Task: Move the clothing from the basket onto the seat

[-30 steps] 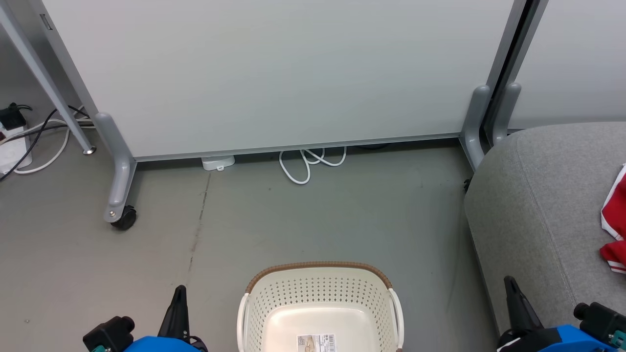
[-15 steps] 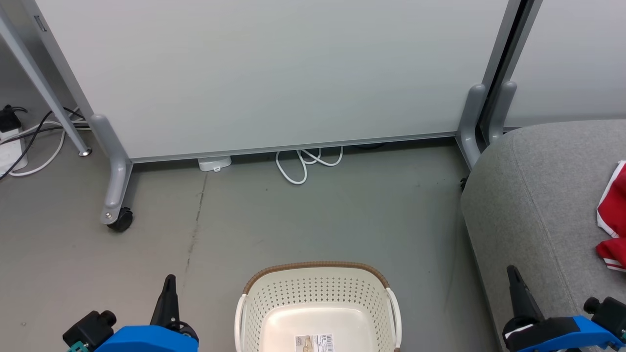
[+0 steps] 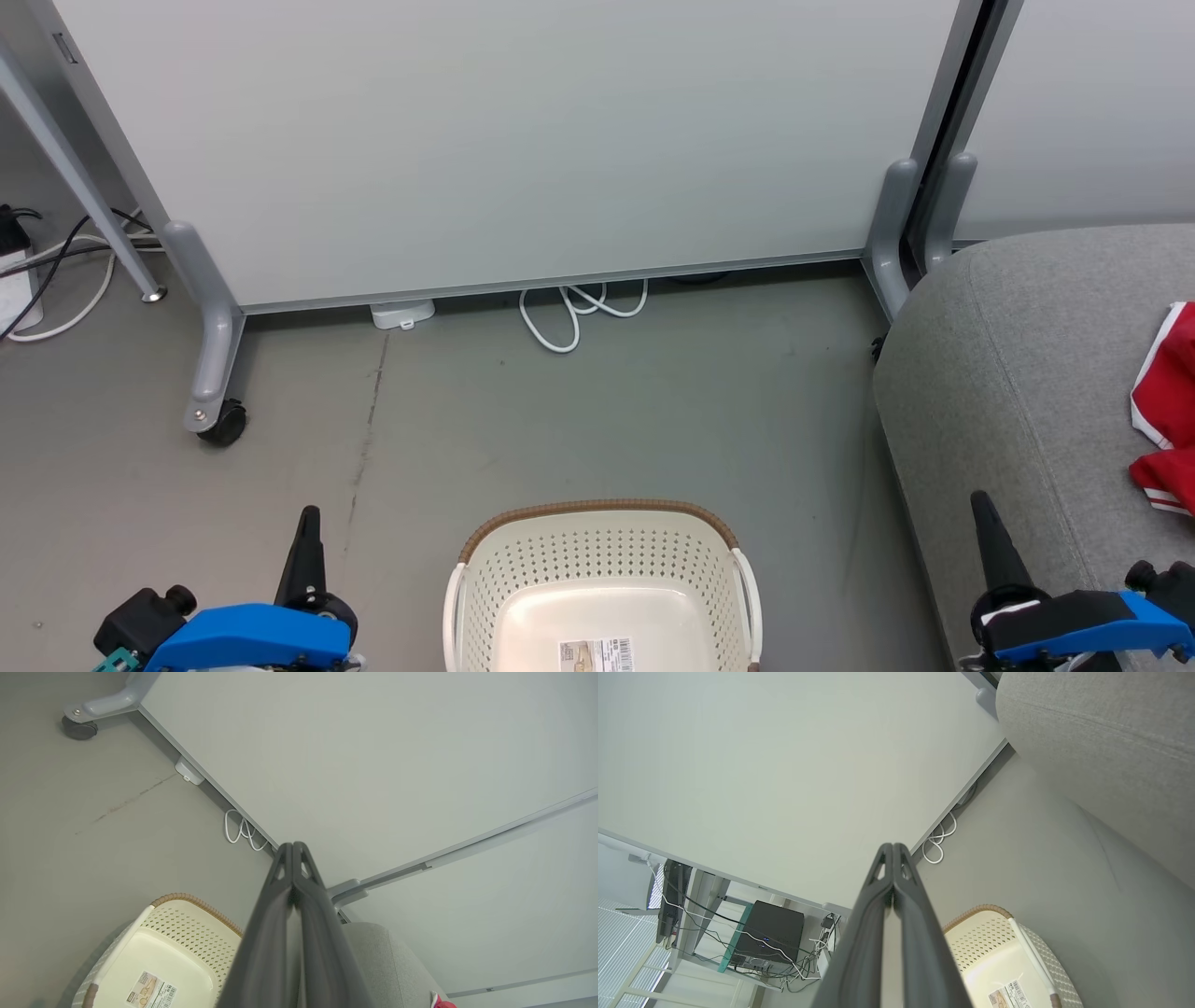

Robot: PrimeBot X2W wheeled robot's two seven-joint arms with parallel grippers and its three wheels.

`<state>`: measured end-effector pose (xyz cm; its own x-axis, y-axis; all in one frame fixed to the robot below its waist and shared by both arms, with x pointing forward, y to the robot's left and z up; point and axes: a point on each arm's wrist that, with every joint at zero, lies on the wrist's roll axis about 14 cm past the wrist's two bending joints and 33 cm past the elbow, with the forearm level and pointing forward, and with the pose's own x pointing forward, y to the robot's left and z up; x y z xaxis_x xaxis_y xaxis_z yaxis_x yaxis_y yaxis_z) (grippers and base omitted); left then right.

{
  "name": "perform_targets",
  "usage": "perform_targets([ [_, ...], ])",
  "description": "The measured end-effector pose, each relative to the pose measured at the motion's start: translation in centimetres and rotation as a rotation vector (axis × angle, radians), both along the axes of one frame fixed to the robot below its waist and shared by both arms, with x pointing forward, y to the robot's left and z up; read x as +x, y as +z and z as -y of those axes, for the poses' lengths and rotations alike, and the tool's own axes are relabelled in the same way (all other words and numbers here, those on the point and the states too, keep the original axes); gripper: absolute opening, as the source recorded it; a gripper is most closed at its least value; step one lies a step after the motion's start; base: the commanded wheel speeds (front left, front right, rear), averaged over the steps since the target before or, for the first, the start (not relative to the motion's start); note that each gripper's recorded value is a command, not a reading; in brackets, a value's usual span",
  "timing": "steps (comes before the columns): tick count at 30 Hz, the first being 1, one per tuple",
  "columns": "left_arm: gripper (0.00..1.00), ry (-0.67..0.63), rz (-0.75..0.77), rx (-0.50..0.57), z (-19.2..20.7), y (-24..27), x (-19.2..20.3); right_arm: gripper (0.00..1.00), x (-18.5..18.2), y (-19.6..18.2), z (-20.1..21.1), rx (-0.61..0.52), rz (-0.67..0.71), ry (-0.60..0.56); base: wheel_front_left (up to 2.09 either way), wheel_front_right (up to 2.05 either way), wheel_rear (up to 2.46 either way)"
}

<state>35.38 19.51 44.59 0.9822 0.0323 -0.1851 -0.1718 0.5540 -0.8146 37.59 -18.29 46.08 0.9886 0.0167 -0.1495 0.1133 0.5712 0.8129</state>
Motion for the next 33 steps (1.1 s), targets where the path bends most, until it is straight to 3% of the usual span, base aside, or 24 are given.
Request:
perform_targets([
  [33,0.00,0.037,0.078,-0.303,-0.5,2.6,1.7,0.00,0.7,2.0,0.7,0.315,0.055,-0.044,0.00,0.00,0.00],
])
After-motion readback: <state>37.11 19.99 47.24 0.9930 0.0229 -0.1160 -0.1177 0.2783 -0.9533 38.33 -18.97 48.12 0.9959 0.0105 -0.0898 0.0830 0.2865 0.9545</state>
